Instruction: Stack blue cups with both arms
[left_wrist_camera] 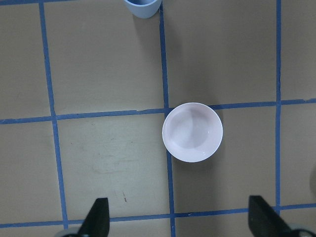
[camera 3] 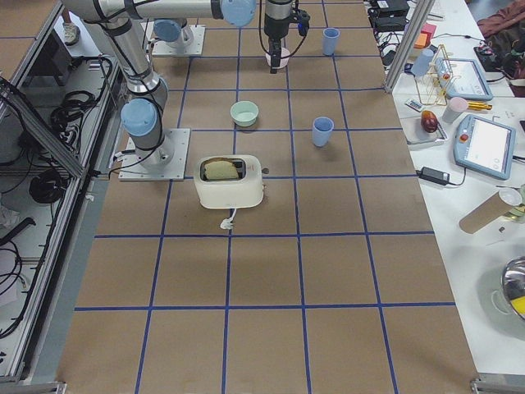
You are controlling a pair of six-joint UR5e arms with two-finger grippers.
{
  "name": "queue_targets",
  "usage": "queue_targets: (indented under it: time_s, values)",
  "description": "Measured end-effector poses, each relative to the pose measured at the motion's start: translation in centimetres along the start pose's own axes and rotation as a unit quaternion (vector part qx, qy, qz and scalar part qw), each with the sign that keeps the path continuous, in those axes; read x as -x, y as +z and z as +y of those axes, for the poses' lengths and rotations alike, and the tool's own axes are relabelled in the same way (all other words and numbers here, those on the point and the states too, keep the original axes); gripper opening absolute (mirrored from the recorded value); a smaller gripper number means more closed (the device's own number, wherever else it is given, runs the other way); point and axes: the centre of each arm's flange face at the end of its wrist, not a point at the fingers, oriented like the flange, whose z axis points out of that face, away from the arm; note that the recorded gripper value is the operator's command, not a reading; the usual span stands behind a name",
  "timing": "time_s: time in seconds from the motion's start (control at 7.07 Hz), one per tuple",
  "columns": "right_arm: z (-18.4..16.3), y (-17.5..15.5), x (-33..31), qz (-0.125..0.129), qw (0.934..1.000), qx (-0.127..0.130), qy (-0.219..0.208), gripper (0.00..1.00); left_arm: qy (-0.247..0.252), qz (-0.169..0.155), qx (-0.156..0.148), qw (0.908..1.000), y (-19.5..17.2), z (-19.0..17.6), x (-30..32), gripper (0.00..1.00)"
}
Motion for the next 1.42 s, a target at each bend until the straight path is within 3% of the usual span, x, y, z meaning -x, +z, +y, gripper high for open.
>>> queue_targets:
  time_s: [1.42]
  values:
    - [0.19,0.16,-0.11,0.006,1.0,0.002,0.0,1.0,0.0,0.0,0.0,1.0,-0.04,0.05,0.0,1.0]
